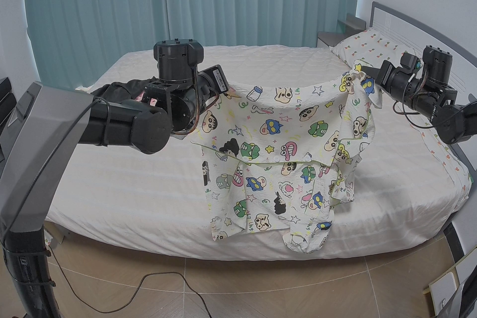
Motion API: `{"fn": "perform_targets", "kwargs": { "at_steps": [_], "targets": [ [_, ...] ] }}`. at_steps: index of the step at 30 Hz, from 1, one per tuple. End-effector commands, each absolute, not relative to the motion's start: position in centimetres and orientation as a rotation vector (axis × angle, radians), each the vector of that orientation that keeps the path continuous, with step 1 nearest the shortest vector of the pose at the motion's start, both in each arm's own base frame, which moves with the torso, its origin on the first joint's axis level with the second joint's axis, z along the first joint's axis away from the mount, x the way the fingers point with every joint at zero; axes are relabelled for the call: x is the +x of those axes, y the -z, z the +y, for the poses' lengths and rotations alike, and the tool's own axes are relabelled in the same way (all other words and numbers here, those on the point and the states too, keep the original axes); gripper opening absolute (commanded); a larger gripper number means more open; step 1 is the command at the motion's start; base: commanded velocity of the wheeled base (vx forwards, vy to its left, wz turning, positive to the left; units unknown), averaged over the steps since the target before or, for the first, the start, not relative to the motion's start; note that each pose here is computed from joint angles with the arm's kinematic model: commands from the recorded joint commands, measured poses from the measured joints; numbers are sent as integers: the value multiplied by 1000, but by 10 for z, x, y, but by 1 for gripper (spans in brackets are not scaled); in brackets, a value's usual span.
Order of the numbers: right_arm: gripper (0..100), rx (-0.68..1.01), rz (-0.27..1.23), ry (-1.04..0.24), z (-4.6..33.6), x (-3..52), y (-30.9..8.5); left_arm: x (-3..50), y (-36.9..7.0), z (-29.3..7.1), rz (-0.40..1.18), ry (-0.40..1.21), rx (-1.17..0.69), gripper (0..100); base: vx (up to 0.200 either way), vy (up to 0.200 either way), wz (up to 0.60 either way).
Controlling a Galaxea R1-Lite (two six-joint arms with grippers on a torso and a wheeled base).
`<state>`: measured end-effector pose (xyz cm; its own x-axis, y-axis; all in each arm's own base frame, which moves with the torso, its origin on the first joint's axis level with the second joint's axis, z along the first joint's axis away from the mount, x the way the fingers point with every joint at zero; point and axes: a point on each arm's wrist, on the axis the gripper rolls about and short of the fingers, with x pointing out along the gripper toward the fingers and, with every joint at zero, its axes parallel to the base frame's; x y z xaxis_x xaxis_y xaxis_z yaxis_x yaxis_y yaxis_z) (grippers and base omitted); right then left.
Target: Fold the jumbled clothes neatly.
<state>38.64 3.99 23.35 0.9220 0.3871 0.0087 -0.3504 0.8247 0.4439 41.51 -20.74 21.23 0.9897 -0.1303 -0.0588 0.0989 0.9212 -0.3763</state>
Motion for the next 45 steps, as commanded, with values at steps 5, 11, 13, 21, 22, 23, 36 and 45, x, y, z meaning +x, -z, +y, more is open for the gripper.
{"fn": "perform_targets", "kwargs": {
  "at_steps": [5, 11, 13, 21, 22, 23, 36, 45],
  "targets": [
    [0, 417, 62, -382, 41, 417, -223, 447, -199, -206, 56, 91, -386, 0, 0, 0, 0],
    [0, 414, 33, -361, 33, 426, -226, 458, -202, -199, 51, 73, -389, 0, 33, 0, 0],
    [0, 414, 38, -360, 33, 428, -224, 460, -204, -198, 42, 72, -392, 0, 200, 0, 0],
    [0, 418, 45, -359, 33, 437, -217, 465, -195, -203, 71, 88, -381, 0, 200, 0, 0],
    [0, 423, 45, -359, 33, 437, -217, 466, -194, -203, 75, 95, -380, 0, 200, 0, 0],
    [0, 426, 47, -358, 33, 437, -216, 466, -193, -204, 78, 101, -380, 0, 200, 0, 0],
    [0, 428, 90, -347, 34, 446, -196, 485, -127, -214, 276, 72, -302, 0, 200, 0, 0],
    [0, 435, 176, -322, 34, 463, -155, 492, -27, -216, 551, 10, -186, 0, 156, 0, 0]
  ]
}}
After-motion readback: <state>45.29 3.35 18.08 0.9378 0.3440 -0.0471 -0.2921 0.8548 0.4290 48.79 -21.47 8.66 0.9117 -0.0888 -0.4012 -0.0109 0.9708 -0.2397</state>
